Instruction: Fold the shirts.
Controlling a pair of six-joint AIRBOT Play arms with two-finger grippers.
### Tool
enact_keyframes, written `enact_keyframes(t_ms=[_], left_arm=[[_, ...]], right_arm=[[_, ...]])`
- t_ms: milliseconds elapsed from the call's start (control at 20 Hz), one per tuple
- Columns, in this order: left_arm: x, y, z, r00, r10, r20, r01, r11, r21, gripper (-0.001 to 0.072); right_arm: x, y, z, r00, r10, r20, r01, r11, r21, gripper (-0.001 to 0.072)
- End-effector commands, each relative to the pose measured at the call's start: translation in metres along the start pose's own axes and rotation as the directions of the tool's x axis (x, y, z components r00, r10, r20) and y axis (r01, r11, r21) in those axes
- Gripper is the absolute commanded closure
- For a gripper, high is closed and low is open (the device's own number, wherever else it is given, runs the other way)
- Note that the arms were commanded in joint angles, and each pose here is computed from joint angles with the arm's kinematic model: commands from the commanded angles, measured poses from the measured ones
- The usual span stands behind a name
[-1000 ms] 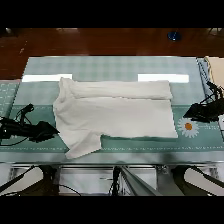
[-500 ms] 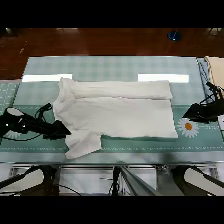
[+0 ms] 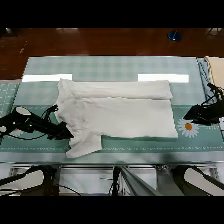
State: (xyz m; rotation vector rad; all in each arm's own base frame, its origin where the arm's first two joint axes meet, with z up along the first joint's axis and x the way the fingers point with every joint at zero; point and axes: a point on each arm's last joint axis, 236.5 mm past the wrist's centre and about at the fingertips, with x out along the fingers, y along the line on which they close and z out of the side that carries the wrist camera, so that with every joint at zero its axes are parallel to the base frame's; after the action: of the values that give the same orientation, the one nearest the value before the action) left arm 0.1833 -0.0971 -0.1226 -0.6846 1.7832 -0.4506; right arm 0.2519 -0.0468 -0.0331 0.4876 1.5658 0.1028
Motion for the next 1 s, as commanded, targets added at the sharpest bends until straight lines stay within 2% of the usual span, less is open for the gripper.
enact_keyframes(t_ms=[0,350,550,650,800,850,900,950], left_arm=[[0.0,0.005,0.004,1.0,0.021,0.016,-0.022,0.999,0.041,0.0678],[0.0,0.004,0.003,1.0,0.019,0.011,-0.02,0.997,0.08,0.0678],[0.0,0.004,0.002,1.0,0.016,0.006,-0.017,0.997,0.081,0.0678],[0.0,0.004,0.002,1.0,0.017,0.007,-0.017,0.996,0.092,0.0678],[0.0,0.004,0.002,1.0,0.017,0.008,-0.018,0.995,0.095,0.0678],[0.0,0.004,0.002,1.0,0.017,0.008,-0.018,0.995,0.102,0.0678],[0.0,0.004,0.002,1.0,0.017,0.008,-0.017,0.994,0.106,0.0678],[0.0,0.004,0.002,1.0,0.017,0.008,-0.017,0.994,0.106,0.0678]], right_arm=[[0.012,0.003,-0.022,0.996,0.071,-0.057,-0.067,0.996,0.061,0.0168],[0.065,0.014,-0.059,0.978,0.178,-0.113,-0.159,0.974,0.162,0.0168],[0.073,0.003,-0.07,0.98,0.138,-0.142,-0.114,0.98,0.165,0.0169],[0.076,0.006,-0.064,0.981,0.155,-0.114,-0.132,0.974,0.186,0.0181],[0.086,0.019,-0.042,0.976,0.217,0.009,-0.212,0.945,0.248,0.0389],[0.09,0.019,-0.033,0.974,0.218,0.057,-0.225,0.937,0.268,0.0434],[0.091,0.019,-0.028,0.972,0.22,0.085,-0.235,0.931,0.279,0.0447],[0.09,0.019,-0.026,0.971,0.22,0.095,-0.239,0.93,0.281,0.0571]])
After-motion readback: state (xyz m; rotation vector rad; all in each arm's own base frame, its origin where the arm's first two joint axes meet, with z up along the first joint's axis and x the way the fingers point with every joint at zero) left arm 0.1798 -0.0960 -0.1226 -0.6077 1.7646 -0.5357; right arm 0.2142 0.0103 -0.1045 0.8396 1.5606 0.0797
